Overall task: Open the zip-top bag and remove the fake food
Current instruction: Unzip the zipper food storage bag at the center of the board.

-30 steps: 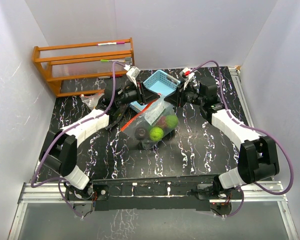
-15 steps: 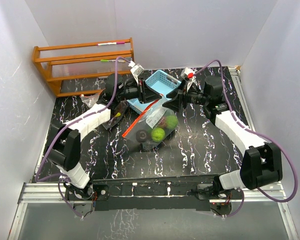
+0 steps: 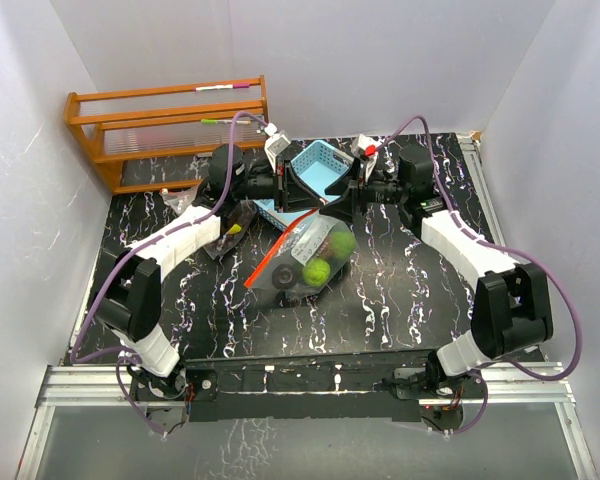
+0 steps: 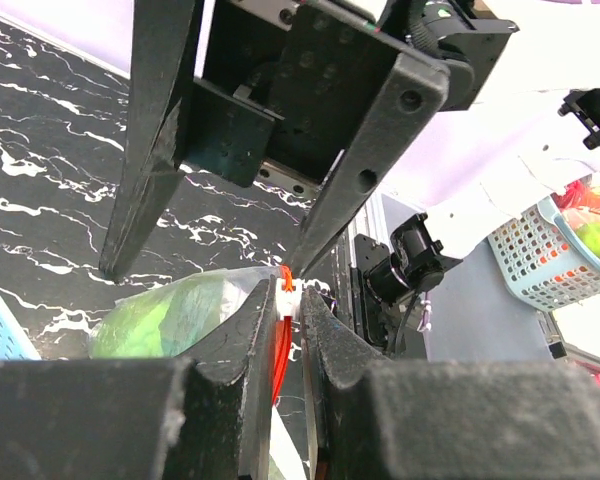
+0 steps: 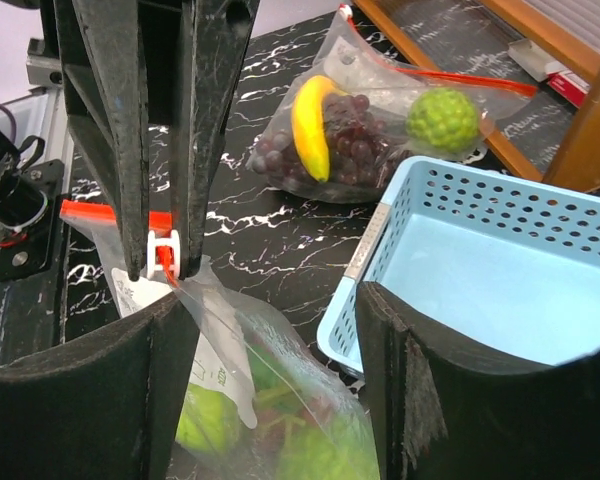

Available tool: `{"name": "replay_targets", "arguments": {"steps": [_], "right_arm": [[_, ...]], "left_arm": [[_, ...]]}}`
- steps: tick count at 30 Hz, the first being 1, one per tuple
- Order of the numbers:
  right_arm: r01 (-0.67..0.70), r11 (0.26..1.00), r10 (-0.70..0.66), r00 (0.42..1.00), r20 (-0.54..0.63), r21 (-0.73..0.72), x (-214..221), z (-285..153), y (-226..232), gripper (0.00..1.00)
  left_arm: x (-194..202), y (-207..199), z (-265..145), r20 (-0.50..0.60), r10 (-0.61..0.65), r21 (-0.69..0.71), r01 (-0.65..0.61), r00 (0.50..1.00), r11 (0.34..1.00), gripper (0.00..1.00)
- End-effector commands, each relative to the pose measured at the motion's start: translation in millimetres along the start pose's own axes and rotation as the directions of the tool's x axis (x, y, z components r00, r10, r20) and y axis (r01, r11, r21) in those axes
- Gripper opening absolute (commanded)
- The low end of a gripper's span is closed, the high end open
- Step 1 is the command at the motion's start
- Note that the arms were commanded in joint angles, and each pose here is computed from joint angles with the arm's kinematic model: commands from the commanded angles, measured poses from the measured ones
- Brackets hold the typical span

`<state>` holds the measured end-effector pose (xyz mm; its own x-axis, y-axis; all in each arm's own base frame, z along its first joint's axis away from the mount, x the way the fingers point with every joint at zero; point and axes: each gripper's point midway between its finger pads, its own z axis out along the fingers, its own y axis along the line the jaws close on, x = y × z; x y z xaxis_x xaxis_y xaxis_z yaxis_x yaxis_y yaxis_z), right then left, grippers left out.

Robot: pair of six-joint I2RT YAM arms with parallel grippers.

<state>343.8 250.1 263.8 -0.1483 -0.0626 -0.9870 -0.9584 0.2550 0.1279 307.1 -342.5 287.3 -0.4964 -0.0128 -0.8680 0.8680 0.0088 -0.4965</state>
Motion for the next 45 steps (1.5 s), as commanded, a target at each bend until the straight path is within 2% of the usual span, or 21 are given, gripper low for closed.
{"name": "replay_targets", "arguments": {"steps": [1, 5, 12, 15, 18, 23, 30, 37, 45], "right_arm": [[0.104, 0.991, -0.101, 0.994, 0.043, -0.089, -24.4, 10.3, 9.9, 0.62], [0.111, 0.987, -0.109, 0.994, 0.026, -0.119, -23.5, 15.2, 16.1, 0.5], [0.124, 0.982, -0.123, 0.992, 0.02, -0.139, -23.5, 13.4, 28.5, 0.08], [0.129, 0.985, -0.128, 0.992, 0.019, -0.117, -22.0, 9.9, 30.4, 0.07], [0.122, 0.992, -0.122, 0.992, 0.02, -0.019, -26.3, 7.4, 17.9, 0.08], [0.102, 0.989, -0.113, 0.989, 0.098, 0.108, -50.7, -8.4, 2.0, 0.08], [0.074, 0.988, -0.1, 0.975, 0.198, 0.136, -72.7, -31.5, 0.6, 0.08], [0.076, 0.987, -0.107, 0.97, 0.219, 0.145, -79.0, -43.4, 0.1, 0.08], [-0.035, 0.948, -0.061, 0.956, 0.288, 0.318, -94.5, -66.0, -41.0, 0.08]], "left_arm": [[-21.5, -24.1, -2.7, 0.007, 0.093, 0.073, -0.093, 0.996, 0.993, 0.0], [-21.0, -23.3, -2.6, 0.007, 0.092, 0.071, -0.092, 0.996, 0.993, 0.0], [-21.0, -7.2, -2.9, 0.008, 0.078, -0.013, -0.078, 0.997, 0.997, 0.0], [-20.3, -1.1, -7.1, 0.014, 0.069, -0.046, -0.069, 0.997, 0.997, 0.0], [-22.0, 2.1, -11.8, 0.028, 0.066, -0.077, -0.063, 0.997, 0.995, 0.0], [-21.3, 8.2, -17.2, 0.03, 0.072, -0.141, -0.067, 0.997, 0.988, 0.0], [-10.1, 15.9, -22.5, 0.008, 0.064, -0.198, -0.061, 0.998, 0.978, 0.0], [-5.8, 22.7, -24.5, -0.005, 0.062, -0.23, -0.061, 0.998, 0.971, 0.0], [11.8, 33.0, -43.2, -0.011, 0.002, -0.384, -0.006, 1.0, 0.923, 0.0]]}}
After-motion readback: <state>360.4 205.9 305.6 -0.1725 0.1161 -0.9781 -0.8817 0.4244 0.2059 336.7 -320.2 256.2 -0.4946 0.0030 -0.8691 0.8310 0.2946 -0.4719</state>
